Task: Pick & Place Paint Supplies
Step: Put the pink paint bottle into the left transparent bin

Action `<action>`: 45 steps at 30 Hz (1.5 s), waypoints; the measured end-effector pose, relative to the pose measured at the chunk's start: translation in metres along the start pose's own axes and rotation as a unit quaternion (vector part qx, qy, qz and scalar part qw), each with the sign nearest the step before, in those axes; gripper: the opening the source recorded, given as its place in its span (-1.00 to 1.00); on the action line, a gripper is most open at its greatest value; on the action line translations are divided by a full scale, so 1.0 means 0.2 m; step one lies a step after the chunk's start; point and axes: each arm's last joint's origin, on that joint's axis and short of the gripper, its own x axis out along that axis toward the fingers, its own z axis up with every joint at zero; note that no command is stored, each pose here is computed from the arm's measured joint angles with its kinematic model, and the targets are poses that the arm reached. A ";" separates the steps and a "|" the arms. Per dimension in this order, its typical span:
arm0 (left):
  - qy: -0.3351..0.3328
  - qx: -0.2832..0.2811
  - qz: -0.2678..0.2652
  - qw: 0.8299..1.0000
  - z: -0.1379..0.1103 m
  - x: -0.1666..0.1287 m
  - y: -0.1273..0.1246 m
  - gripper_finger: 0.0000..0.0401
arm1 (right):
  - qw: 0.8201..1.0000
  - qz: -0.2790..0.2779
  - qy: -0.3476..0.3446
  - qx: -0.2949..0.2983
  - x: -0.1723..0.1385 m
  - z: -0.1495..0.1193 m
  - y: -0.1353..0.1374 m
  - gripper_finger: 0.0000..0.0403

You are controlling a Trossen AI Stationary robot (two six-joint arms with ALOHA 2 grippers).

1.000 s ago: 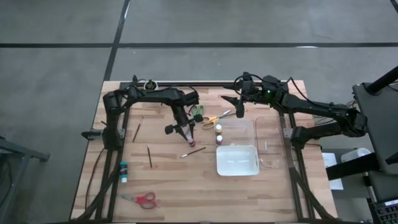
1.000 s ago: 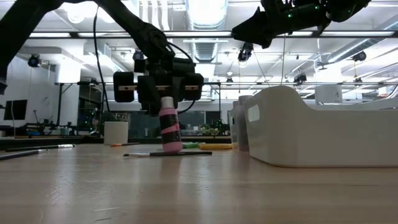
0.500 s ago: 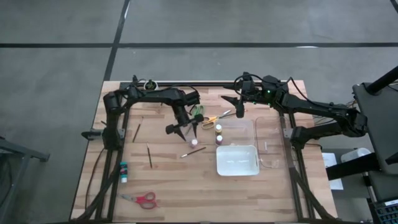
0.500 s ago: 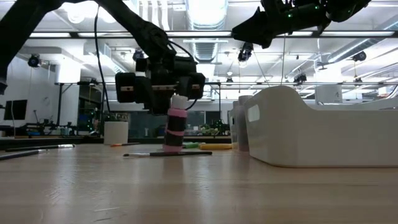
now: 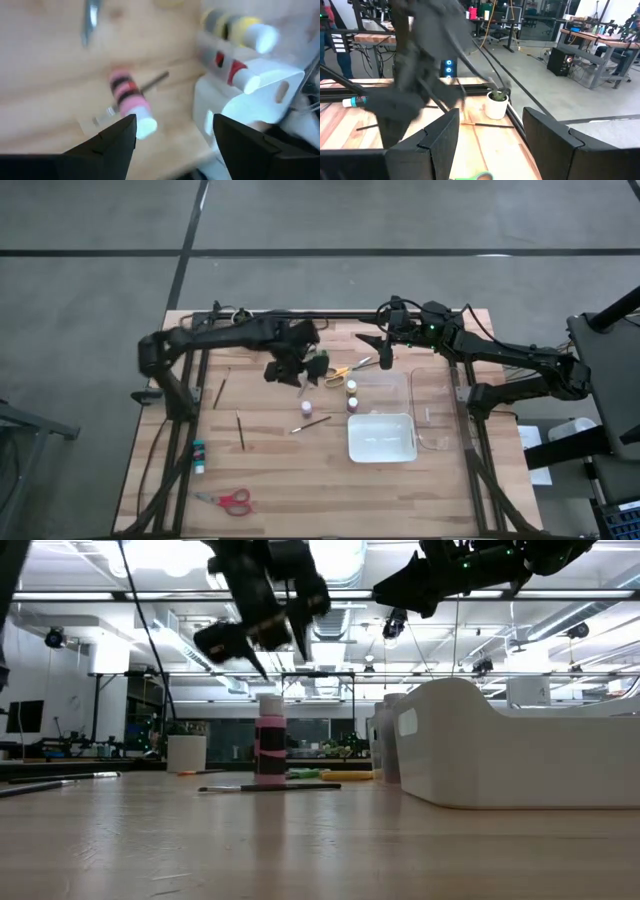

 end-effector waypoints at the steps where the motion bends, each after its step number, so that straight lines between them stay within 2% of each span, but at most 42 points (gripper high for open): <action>1: -0.040 0.031 0.007 0.999 -0.06 -0.03 -0.01 0.34 | 1.000 0.000 0.000 0.000 0.00 0.00 0.00 0.08; 4: -0.177 0.119 0.036 0.976 -0.25 -0.09 -0.04 0.34 | 1.000 0.000 0.000 0.000 0.00 0.00 0.00 0.08; 7: -0.306 0.179 0.056 0.933 -0.46 -0.12 -0.04 0.34 | 1.000 0.000 0.000 0.000 0.00 0.00 0.00 0.08; 9: -0.363 0.211 0.061 0.905 -0.58 -0.11 -0.03 0.34 | 1.000 0.000 0.000 0.000 0.00 0.00 0.00 0.08; 14: -0.451 0.266 0.066 0.849 -0.82 -0.05 0.03 0.34 | 1.000 0.000 0.000 0.000 0.00 0.00 0.00 0.08; 20: -0.525 0.296 0.081 0.794 -0.89 0.04 0.12 0.34 | 1.000 0.000 0.000 0.000 0.00 0.00 0.00 0.08; 22: -0.538 0.300 0.089 0.783 -0.88 0.02 0.14 0.34 | 1.000 0.000 0.000 0.000 0.00 0.00 0.00 0.08; 26: -0.552 0.287 0.100 0.777 -0.82 -0.15 0.20 0.34 | 1.000 0.000 0.000 0.000 0.00 0.00 0.00 0.08; 29: -0.588 0.270 0.102 0.756 -0.78 -0.26 0.26 0.34 | 1.000 0.000 0.000 0.000 0.00 0.00 0.00 0.08; 31: -0.606 0.263 0.097 0.745 -0.76 -0.29 0.32 0.34 | 1.000 0.000 0.000 0.000 0.00 0.00 0.00 0.08; 35: -0.611 0.278 0.084 0.736 -0.74 -0.29 0.43 0.34 | 1.000 0.000 0.000 0.000 0.00 0.00 0.00 0.08; 41: -0.583 0.319 0.022 0.747 -0.71 -0.31 0.55 0.34 | 1.000 0.000 0.000 0.002 0.00 0.00 0.00 0.08; 43: -0.577 0.344 -0.005 0.741 -0.71 -0.31 0.57 0.34 | 1.000 0.000 -0.001 0.013 0.00 0.00 0.00 0.08; 45: -0.577 0.372 -0.030 0.727 -0.72 -0.31 0.57 0.34 | 0.999 0.000 -0.001 0.038 0.00 0.00 0.00 0.08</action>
